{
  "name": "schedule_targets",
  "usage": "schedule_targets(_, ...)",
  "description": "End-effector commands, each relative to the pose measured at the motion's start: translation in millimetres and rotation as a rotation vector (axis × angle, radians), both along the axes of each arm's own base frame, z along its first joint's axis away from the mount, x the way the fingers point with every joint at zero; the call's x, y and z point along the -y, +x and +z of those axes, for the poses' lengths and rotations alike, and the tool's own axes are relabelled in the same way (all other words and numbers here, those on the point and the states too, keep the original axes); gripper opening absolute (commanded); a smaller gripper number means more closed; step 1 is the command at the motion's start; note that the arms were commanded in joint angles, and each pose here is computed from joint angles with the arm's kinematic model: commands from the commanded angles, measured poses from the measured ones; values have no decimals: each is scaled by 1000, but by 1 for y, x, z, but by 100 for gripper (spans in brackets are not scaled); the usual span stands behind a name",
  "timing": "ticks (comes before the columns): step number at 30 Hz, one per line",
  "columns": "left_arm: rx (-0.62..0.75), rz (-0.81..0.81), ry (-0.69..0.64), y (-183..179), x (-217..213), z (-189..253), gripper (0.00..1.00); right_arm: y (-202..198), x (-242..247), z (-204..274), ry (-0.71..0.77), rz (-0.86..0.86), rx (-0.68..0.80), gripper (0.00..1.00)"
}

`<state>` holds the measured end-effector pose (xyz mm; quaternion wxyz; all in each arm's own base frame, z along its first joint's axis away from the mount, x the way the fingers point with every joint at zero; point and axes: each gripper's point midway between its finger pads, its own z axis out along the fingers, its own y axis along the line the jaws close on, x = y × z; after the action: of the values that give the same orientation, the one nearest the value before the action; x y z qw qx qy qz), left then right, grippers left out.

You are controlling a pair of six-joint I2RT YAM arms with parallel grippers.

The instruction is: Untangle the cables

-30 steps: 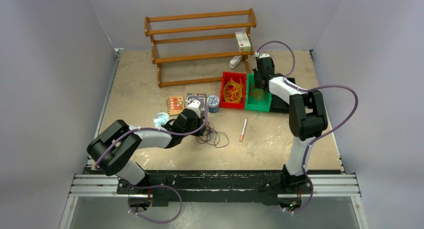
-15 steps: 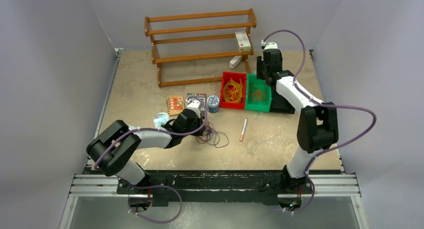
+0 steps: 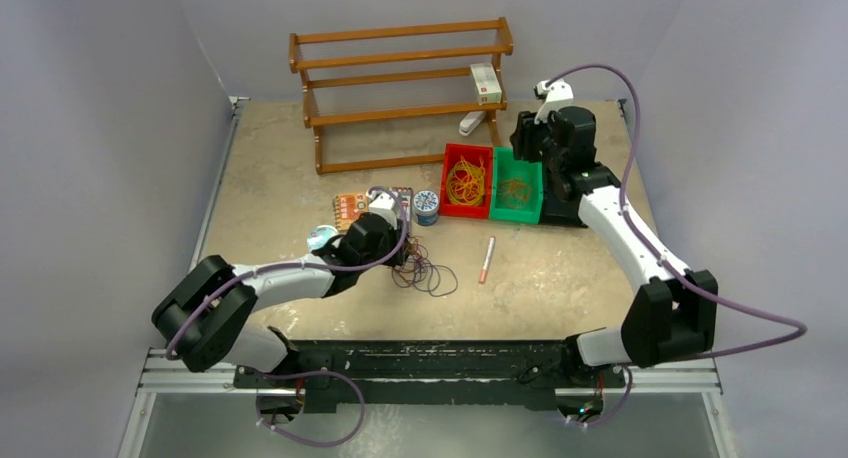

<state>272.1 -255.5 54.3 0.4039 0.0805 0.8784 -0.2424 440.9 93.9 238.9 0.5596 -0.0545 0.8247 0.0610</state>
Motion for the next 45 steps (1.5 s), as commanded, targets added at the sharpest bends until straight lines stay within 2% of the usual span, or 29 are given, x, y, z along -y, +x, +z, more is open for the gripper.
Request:
schedule_targets(1, 93, 32, -39, 13, 1, 43, 27, -19, -43, 35, 129, 241, 107, 49)
schedule_targets(5, 99, 87, -30, 8, -15, 46, 31, -38, -72, 26, 201, 361, 75, 50)
schedule_targets(14, 85, 157, -21, 0, -34, 35, 32, -84, -156, -20, 226, 633, -24, 50)
schedule_targets(20, 83, 197, -21, -3, -43, 31, 31, -108, -203, -48, 228, 759, -107, 48)
schedule_targets(24, 87, 204, -18, -4, -46, 32, 31, -112, -213, -66, 217, 796, -169, 47)
schedule_targets(28, 86, 206, -18, -4, -47, 31, 31, -121, -217, -64, 223, 854, -122, 47)
schedule_targets(32, 84, 205, -18, -4, -46, 30, 31, -151, -225, -69, 213, 1011, -42, 49)
schedule_targets(35, 86, 204, -15, -3, -45, 30, 31, -170, -232, -70, 220, 1061, 17, 52)
schedule_targets(41, 89, 214, -10, 0, -46, 31, 31, -189, -250, -83, 228, 1118, -17, 55)
schedule_targets(45, 87, 215, -18, 0, -45, 32, 30, -189, -259, -87, 222, 1120, -25, 60)
